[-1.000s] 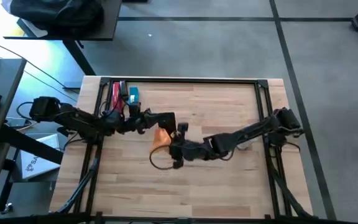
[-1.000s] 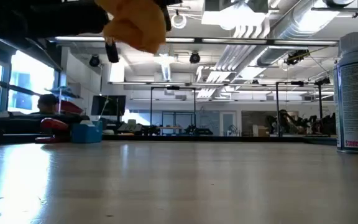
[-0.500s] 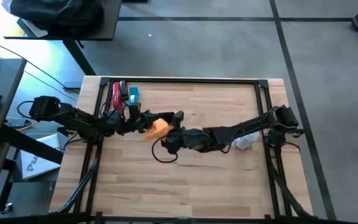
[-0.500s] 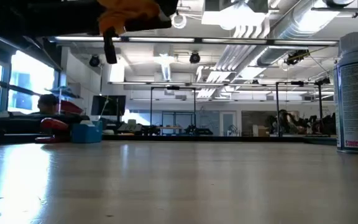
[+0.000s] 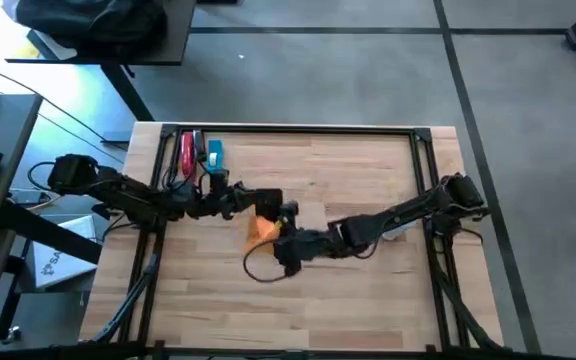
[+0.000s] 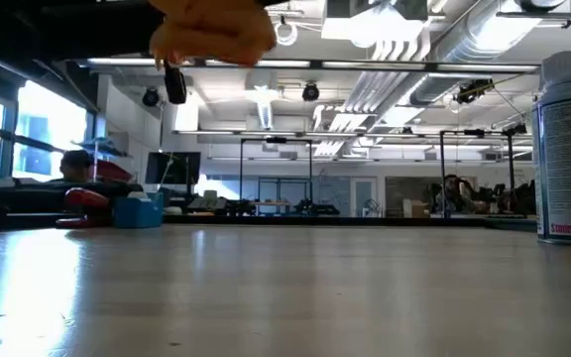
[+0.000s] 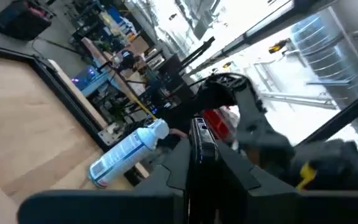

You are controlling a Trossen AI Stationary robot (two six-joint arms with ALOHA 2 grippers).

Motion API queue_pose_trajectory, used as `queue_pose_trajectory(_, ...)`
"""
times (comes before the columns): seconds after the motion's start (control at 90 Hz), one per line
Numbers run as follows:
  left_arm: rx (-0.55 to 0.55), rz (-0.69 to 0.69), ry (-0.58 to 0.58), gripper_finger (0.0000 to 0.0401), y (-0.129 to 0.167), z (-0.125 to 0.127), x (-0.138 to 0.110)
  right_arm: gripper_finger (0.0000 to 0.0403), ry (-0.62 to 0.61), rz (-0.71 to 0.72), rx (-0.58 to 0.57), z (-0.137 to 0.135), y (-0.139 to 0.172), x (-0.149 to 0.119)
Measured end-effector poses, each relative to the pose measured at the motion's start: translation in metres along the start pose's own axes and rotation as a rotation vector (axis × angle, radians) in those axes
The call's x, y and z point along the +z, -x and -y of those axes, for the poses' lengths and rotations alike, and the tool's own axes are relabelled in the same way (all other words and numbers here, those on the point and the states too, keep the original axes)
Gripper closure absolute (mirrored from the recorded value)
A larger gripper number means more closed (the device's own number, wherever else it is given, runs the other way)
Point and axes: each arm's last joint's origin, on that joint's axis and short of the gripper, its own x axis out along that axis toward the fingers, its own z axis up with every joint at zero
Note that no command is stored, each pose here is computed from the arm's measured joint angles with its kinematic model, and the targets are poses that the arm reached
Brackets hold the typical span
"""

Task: Apply microfiber cloth
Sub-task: Wipe the front and back of the black cellphone using the yellow microfiber cloth

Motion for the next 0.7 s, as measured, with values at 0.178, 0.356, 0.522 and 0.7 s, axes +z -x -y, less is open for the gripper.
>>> queue_pose_trajectory(0.178, -0.008, 0.007, 0.009, 0.0375, 0.0, 0.001, 0.001, 0.0402, -0.046, 0.053, 0.136, -0.026, 0.014, 0.011)
queue_pose_trajectory(0.356, -0.001, 0.011, 0.003, 0.0375, 0.0, 0.001, 0.001, 0.0402, 0.074, 0.073, -0.051, -0.021, 0.037, 0.044)
queue_pose_trajectory(0.522, 0.002, 0.011, 0.0, 0.0375, 0.0, 0.0, 0.001, 0.0402, 0.247, -0.122, -0.441, 0.006, 0.058, 0.062)
queue_pose_trajectory(0.7, 0.004, 0.013, 0.0, 0.0375, 0.0, 0.0, 0.001, 0.0402, 0.365, -0.239, -0.52, 0.032, 0.049, 0.058)
